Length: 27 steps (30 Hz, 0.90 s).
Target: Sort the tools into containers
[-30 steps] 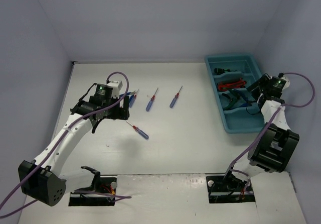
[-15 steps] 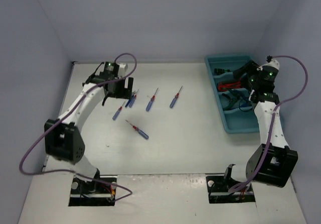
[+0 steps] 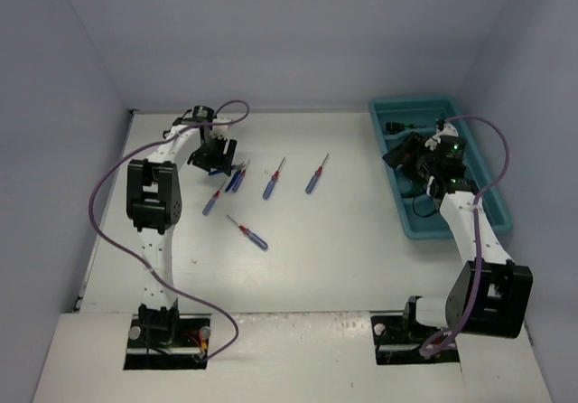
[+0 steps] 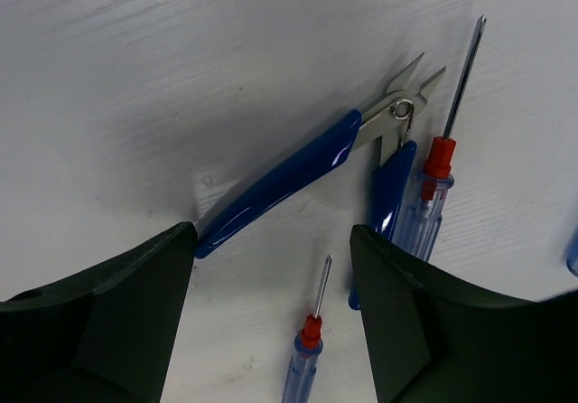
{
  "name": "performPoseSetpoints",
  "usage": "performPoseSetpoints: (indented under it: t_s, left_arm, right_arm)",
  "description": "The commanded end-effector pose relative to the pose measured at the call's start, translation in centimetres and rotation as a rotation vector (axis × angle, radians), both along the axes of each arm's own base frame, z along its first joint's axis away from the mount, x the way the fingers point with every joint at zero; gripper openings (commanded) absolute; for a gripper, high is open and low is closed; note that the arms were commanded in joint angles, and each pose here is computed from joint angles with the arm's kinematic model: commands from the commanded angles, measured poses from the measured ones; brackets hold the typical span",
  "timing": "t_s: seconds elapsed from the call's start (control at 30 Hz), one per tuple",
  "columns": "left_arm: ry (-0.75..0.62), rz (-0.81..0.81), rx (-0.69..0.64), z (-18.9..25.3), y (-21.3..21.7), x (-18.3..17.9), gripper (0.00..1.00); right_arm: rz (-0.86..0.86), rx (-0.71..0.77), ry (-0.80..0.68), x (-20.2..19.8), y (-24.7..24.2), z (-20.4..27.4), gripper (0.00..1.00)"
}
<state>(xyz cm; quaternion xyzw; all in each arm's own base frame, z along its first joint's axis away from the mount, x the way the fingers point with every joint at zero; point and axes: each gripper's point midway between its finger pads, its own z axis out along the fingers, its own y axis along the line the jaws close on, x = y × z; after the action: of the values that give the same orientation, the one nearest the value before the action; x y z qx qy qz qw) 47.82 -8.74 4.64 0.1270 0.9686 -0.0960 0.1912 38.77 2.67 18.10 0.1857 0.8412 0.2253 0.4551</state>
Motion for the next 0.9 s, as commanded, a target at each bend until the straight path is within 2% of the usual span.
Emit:
performPoseSetpoints:
  t_s: [0.0,0.23,0.53,0.87]
  left_arm:
    - [-0.088,-0.065,-0.041,3.2,0.9,2.1,0.65]
    - [-0.006,-0.081,-0.046,-0.1,1.0,1.1,0.62]
    - [0.078,-0.060,-0.033,-3.0,1.2,-0.7,0.30]
    - [0.013,0.026,-0.003,-1.8,2.0,1.4,0.03]
  right_arm:
    - [0.076,-0.005,-0.121,-0.2,1.4,3.3,0.63]
    - [0.091,0.013,-0.100,-0.4,1.8,2.6,0.64]
    - [0.101,0.028,-0.067,-0.2,2.4,1.5,0.64]
    - [0.105,0.032,-0.061,-0.6,2.7,1.2,0.64]
